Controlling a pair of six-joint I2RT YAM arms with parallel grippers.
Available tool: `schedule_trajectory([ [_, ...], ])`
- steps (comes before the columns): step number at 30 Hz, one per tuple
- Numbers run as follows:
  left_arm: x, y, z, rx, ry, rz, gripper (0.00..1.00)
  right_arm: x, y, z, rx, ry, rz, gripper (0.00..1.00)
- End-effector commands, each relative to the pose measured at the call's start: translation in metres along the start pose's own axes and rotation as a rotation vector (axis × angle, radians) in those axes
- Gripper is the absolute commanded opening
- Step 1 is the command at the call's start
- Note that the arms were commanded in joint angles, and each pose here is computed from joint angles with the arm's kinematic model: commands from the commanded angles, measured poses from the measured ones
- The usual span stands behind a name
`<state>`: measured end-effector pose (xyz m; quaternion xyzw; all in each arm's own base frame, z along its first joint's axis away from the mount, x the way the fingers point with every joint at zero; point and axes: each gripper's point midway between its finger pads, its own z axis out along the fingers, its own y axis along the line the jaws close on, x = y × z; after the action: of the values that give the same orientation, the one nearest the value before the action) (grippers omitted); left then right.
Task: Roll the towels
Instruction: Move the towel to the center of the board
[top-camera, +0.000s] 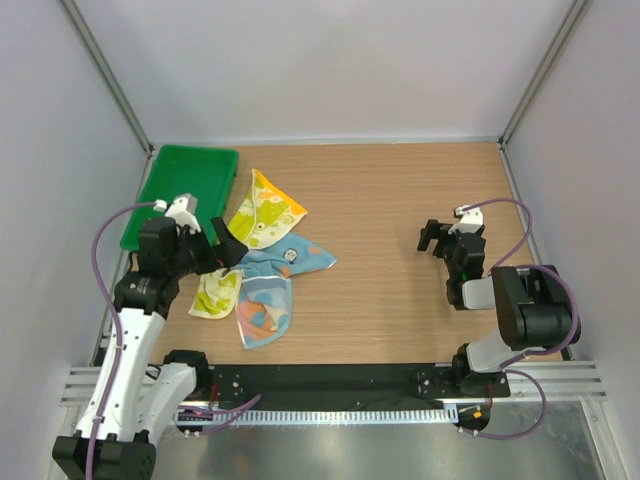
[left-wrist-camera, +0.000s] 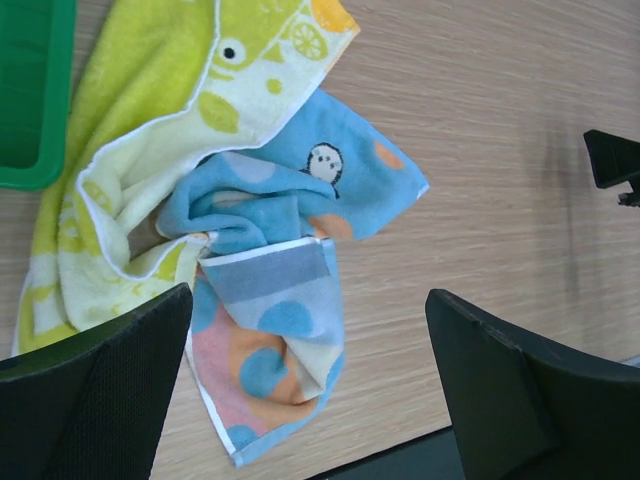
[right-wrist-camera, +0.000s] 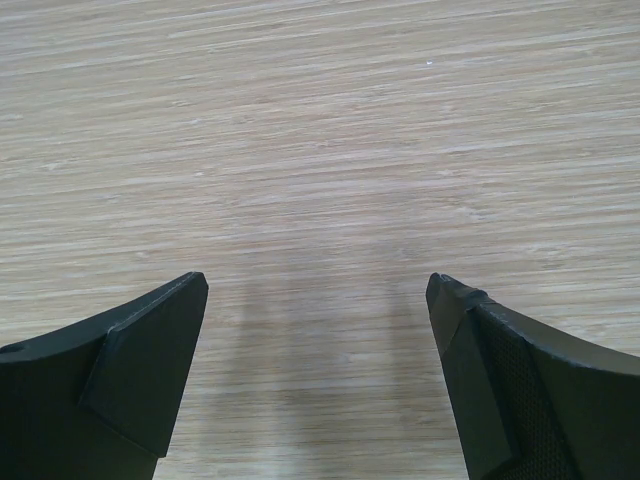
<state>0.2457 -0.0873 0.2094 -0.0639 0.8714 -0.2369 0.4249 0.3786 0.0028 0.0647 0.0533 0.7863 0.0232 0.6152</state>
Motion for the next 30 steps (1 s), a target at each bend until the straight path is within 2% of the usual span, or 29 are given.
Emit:
schedule_trajectory([
  [1, -0.014, 0.005, -0.013, -0.065, -0.063, 0.004, 1.0, -0.012, -0.004, 0.002, 0.02, -0.049, -0.009, 1.0],
  [4, -0.012, -0.008, -0.017, 0.02, -0.077, 0.023, 1.0, -0.012, -0.004, 0.002, 0.02, -0.051, -0.009, 1.0],
  [6, -0.015, -0.007, -0.019, 0.012, -0.109, 0.017, 1.0, -0.012, -0.004, 0.002, 0.02, -0.049, -0.011, 1.0],
  [13, -0.016, 0.015, -0.027, -0.118, -0.17, -0.077, 1.0, -0.012, -0.004, 0.002, 0.018, -0.049, -0.009, 1.0],
  [15, -0.013, 0.032, -0.025, -0.203, -0.188, -0.119, 1.0, -0.012, -0.004, 0.002, 0.02, -0.051, -0.008, 1.0],
  [23, -0.014, 0.012, -0.023, -0.081, -0.227, -0.129, 1.0, -0.016, -0.012, 0.0, 0.072, -0.063, 0.006, 1.0],
  [26, -0.01, 0.012, -0.02, -0.073, -0.215, -0.12, 1.0, -0.039, -0.02, -0.011, 0.138, -0.1, 0.028, 1.0],
  [27, -0.009, 0.01, -0.019, -0.06, -0.201, -0.116, 1.0, -0.04, -0.019, -0.019, 0.143, -0.047, 0.037, 1.0],
  [28, -0.007, 0.009, -0.018, -0.053, -0.188, -0.111, 1.0, -0.064, -0.014, -0.018, 0.137, -0.066, 0.061, 1.0],
  [30, -0.005, 0.006, -0.018, -0.041, -0.172, -0.098, 1.0, -0.089, 0.003, -0.028, 0.092, -0.012, 0.075, 1.0],
])
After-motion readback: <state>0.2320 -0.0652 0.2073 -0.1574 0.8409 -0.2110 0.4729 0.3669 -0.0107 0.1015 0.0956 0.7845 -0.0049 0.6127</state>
